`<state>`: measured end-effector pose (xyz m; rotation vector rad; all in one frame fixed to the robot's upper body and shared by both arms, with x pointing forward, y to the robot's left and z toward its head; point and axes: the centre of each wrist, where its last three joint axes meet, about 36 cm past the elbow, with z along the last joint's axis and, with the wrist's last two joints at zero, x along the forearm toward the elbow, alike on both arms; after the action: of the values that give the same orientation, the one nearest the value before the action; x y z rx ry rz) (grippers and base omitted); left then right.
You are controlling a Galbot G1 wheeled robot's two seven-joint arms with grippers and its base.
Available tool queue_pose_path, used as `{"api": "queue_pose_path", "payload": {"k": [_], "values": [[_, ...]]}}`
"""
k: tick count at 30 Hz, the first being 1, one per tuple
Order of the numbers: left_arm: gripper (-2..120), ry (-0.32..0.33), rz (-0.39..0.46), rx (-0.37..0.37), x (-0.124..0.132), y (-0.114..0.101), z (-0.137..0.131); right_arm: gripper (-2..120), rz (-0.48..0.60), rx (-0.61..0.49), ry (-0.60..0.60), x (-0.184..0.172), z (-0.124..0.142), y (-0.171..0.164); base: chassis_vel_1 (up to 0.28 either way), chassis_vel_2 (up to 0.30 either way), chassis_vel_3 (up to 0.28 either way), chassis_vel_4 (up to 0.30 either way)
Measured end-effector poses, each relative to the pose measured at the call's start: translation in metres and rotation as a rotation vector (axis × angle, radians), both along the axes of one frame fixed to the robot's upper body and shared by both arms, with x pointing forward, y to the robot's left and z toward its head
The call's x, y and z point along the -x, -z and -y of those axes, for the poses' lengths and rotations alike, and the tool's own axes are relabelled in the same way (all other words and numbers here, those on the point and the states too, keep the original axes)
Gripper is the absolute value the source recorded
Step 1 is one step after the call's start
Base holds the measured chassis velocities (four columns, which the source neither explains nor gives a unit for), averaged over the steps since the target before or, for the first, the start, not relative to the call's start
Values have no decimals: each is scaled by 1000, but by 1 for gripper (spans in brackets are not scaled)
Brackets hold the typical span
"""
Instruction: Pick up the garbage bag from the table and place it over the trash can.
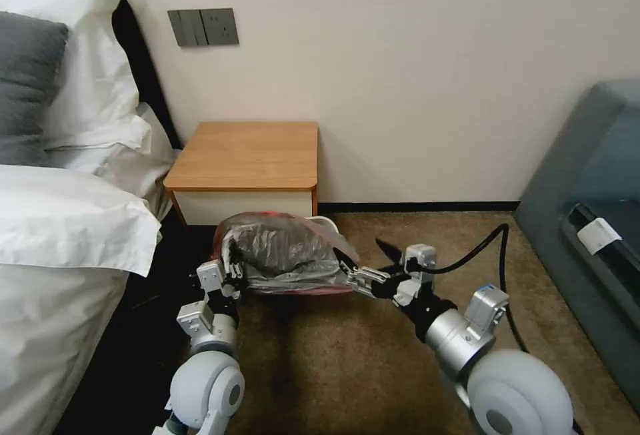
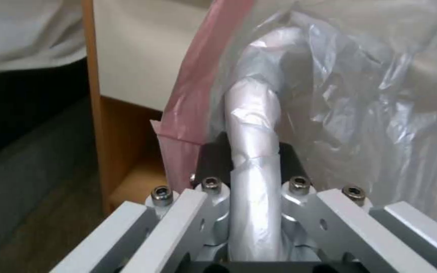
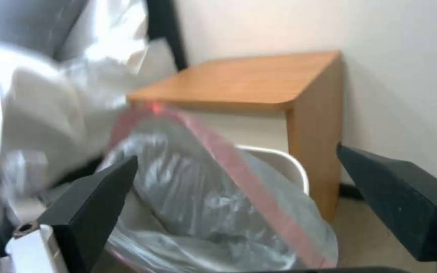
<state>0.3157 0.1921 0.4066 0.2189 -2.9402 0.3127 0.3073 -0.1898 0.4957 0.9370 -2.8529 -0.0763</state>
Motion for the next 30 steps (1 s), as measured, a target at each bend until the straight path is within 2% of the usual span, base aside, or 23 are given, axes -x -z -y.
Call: {"api": "queue_pose_path", "payload": {"k": [2, 4, 7, 8, 10, 12, 13, 16, 17, 21, 22, 25, 26, 27, 30], "values": [[7, 5, 4, -4, 1, -1, 1, 100, 55, 93, -38, -11, -6, 7, 0, 0, 0, 0], [7, 7, 6, -8, 1, -1, 1, 100, 67, 122, -46, -15, -8, 10, 0, 0, 0, 0], [7, 15, 21, -18, 3, -1, 1, 98, 129, 240, -58, -36, -18, 22, 0, 0, 0, 0], [7, 15, 21, -18, 3, -1, 1, 98, 129, 240, -58, -36, -18, 22, 0, 0, 0, 0], [7, 18, 25, -18, 3, -1, 1, 93, 163, 302, -51, -44, -23, 27, 0, 0, 0, 0], [7, 21, 28, -16, 4, -2, 2, 82, 195, 371, -39, -49, -27, 34, 0, 0, 0, 0], [7, 21, 28, -16, 4, -2, 2, 82, 195, 371, -39, -49, -27, 34, 0, 0, 0, 0], [7, 23, 32, -15, 4, -2, 2, 68, 207, 408, -24, -50, -30, 40, 0, 0, 0, 0], [7, 23, 32, -15, 4, -2, 2, 68, 207, 408, -24, -50, -30, 40, 0, 0, 0, 0], [7, 27, 35, -13, 6, -2, 2, 48, 210, 417, -9, -49, -29, 43, 0, 0, 0, 0], [7, 27, 35, -13, 6, -2, 2, 48, 210, 417, -9, -49, -29, 43, 0, 0, 0, 0], [7, 34, 37, -11, 7, -3, 3, 35, 216, 419, 6, -51, -28, 45, 0, 0, 0, 0], [7, 34, 37, -11, 7, -3, 3, 35, 216, 419, 6, -51, -28, 45, 0, 0, 0, 0], [7, 36, 38, -12, 8, -3, 3, 28, 221, 416, 15, -52, -28, 46, 0, 0, 0, 0], [7, 38, 37, -12, 8, -3, 3, 23, 227, 410, 26, -52, -28, 46, 0, 0, 0, 0]]}}
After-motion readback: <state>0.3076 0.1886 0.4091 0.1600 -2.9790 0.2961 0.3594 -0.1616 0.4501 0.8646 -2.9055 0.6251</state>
